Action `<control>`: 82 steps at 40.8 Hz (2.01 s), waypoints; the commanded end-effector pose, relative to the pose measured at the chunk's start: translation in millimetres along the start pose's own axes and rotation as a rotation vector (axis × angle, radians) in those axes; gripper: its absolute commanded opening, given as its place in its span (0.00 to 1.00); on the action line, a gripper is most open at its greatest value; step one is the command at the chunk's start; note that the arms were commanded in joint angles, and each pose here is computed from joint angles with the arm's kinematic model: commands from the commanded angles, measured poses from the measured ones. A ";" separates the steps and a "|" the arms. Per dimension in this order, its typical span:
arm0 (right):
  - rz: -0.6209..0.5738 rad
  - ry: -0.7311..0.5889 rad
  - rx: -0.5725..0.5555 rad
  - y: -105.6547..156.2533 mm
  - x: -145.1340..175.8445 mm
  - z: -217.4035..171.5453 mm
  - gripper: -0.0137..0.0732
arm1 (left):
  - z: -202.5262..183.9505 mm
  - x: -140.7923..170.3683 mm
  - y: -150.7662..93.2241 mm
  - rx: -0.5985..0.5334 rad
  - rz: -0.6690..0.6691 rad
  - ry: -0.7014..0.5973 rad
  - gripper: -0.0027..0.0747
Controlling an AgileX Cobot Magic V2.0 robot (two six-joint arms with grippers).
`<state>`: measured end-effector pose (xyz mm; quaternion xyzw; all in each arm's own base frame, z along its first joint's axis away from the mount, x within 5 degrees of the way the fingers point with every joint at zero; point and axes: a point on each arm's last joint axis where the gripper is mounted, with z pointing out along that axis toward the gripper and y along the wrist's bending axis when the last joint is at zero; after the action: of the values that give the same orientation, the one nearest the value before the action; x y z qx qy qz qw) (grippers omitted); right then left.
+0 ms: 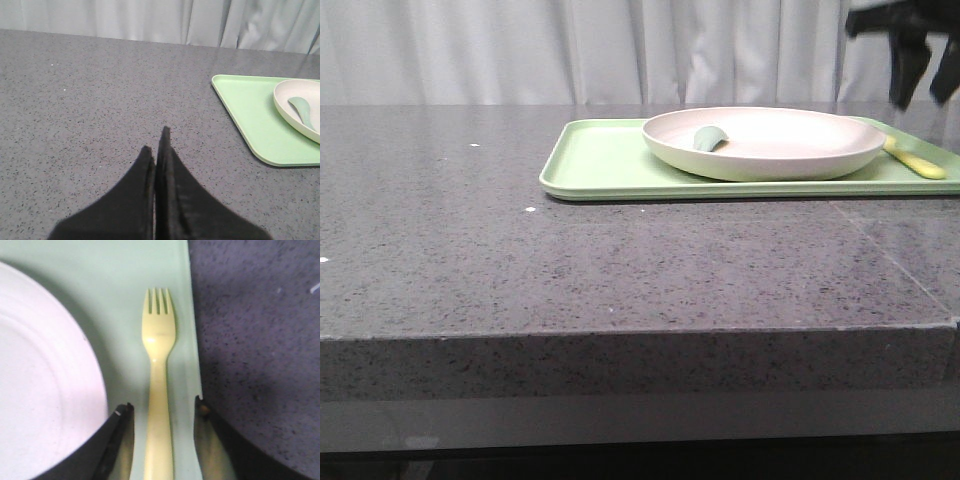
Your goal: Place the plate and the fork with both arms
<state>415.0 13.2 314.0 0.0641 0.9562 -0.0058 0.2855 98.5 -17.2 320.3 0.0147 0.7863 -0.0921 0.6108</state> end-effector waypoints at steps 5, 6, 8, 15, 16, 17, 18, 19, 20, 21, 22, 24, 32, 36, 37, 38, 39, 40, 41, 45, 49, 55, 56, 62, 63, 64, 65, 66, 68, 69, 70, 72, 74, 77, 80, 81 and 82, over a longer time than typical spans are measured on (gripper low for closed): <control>0.005 -0.218 -0.021 -7.3 -14.4 -101.1 0.34 | -3.3 -16.1 -2.7 0.020 0.002 -0.105 0.01; 0.007 -0.226 -0.025 -7.6 -13.7 -106.3 0.32 | -3.3 -16.1 -2.7 0.020 0.002 -0.105 0.01; 0.015 -0.238 -0.038 -7.8 -11.7 -117.2 0.23 | -3.3 -16.1 -2.7 0.020 0.002 -0.105 0.01; 0.013 -0.271 -0.052 -10.6 -0.4 -150.0 0.08 | -3.3 -16.1 -2.7 0.020 0.002 -0.105 0.01; 0.008 -0.278 -0.055 -10.4 3.6 -155.6 0.08 | -3.3 -16.1 -2.7 0.020 0.002 -0.105 0.01; -0.002 -0.285 -0.059 -9.7 8.4 -160.9 0.08 | -3.3 -16.1 -2.7 0.020 0.002 -0.105 0.01; -0.017 -0.293 -0.066 -8.3 15.8 -167.4 0.08 | -3.3 -16.1 -2.7 0.020 0.002 -0.105 0.01; -0.028 -0.297 -0.071 -7.6 22.9 -171.9 0.08 | -3.3 -16.1 -2.7 0.020 0.002 -0.105 0.01; -0.042 -0.304 -0.080 -5.2 28.5 -174.8 0.08 | -3.3 -16.1 -2.7 0.020 0.002 -0.105 0.01; -0.054 -0.311 -0.090 -3.4 36.8 -178.8 0.08 | -3.3 -16.1 -2.7 0.020 0.002 -0.105 0.01; -0.066 -0.325 -0.098 -2.1 42.7 -181.2 0.08 | -3.3 -16.1 -2.7 0.020 0.002 -0.105 0.01; -0.094 -0.362 -0.119 -0.2 59.0 -189.6 0.08 | -3.3 -16.1 -2.7 0.020 0.002 -0.105 0.01; -0.145 -0.468 -0.190 -2.1 125.7 -195.7 0.08 | -3.3 -16.1 -2.7 0.020 0.002 -0.105 0.01; -0.146 -0.519 -0.204 -12.5 163.9 -196.0 0.08 | -3.3 -16.1 -2.7 0.020 0.002 -0.105 0.01; -0.146 -0.536 -0.207 -14.4 171.0 -195.8 0.08 | -3.3 -16.1 -2.7 0.020 0.002 -0.105 0.01; -0.145 -0.548 -0.210 -17.0 181.0 -194.5 0.08 | -3.3 -16.1 -2.7 0.020 0.002 -0.105 0.01; -0.145 -0.570 -0.214 -19.0 187.9 -194.9 0.08 | -3.3 -16.1 -2.7 0.020 0.002 -0.105 0.01; -0.144 -0.589 -0.218 -21.9 198.2 -194.7 0.08 | -3.3 -16.1 -2.7 0.020 0.002 -0.105 0.01; -0.143 -0.614 -0.224 -23.7 204.9 -194.5 0.08 | -3.3 -16.1 -2.7 0.020 0.002 -0.105 0.01; -0.147 -0.706 -0.231 -33.8 240.6 -191.3 0.08 | -3.3 -16.1 -2.7 0.020 0.002 -0.105 0.01; -0.146 -0.777 -0.238 -42.1 269.6 -189.5 0.08 | -3.3 -16.1 -2.7 0.020 0.002 -0.105 0.01; -0.135 -0.861 -0.251 -50.7 298.6 -190.5 0.08 | -3.3 -16.1 -2.7 0.020 0.002 -0.105 0.01; -0.133 -0.876 -0.254 -51.8 301.9 -191.1 0.08 | -3.3 -16.1 -2.7 0.020 0.002 -0.105 0.01; -0.126 -0.942 -0.265 -54.3 308.5 -196.2 0.08 | -3.3 -16.1 -2.7 0.020 0.002 -0.105 0.01; -0.126 -0.946 -0.266 -54.3 308.4 -196.5 0.08 | -3.3 -16.1 -2.7 0.020 0.002 -0.105 0.01; -0.126 -0.953 -0.268 -54.2 308.0 -197.1 0.08 | -3.3 -16.1 -2.7 0.020 0.002 -0.105 0.01; -0.125 -0.956 -0.268 -54.2 307.9 -197.3 0.08 | -3.3 -16.1 -2.7 0.020 0.002 -0.105 0.01; -0.125 -0.957 -0.269 -54.1 307.8 -197.4 0.08 | -3.3 -16.1 -2.7 0.020 0.002 -0.105 0.01; -0.125 -0.957 -0.269 -54.1 307.8 -197.4 0.08 | -3.3 -16.1 -2.7 0.020 0.002 -0.105 0.01; -0.125 -0.956 -0.268 -54.1 307.8 -197.3 0.08 | -3.3 -16.1 -2.7 0.020 0.002 -0.105 0.01; -0.125 -0.956 -0.268 -54.1 307.8 -197.3 0.08 | -3.3 -16.1 -2.7 0.020 0.002 -0.105 0.01; -0.125 -0.956 -0.268 -54.1 307.8 -197.3 0.08 | -3.3 -16.1 -2.7 0.020 0.002 -0.105 0.01; -0.125 -0.956 -0.268 -54.1 307.8 -197.3 0.08 | -3.3 -16.1 -2.7 0.020 0.002 -0.105 0.01; -0.125 -0.956 -0.268 -54.1 307.8 -197.3 0.08 | -3.3 -16.1 -2.7 0.020 0.002 -0.105 0.01; -0.125 -0.956 -0.268 -54.1 307.8 -197.3 0.08 | -3.3 -16.1 -2.7 0.020 0.002 -0.105 0.01; -0.125 -0.956 -0.268 -54.1 307.8 -197.3 0.08 | -3.3 -16.1 -2.7 0.020 0.002 -0.105 0.01; -0.125 -0.956 -0.268 -54.1 307.8 -197.3 0.08 | -3.3 -16.1 -2.7 0.020 0.002 -0.105 0.01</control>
<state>45.5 5.4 293.7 -0.0335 0.7487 0.0739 0.6579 98.5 -17.2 320.3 0.0147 0.7863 -0.0921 0.6108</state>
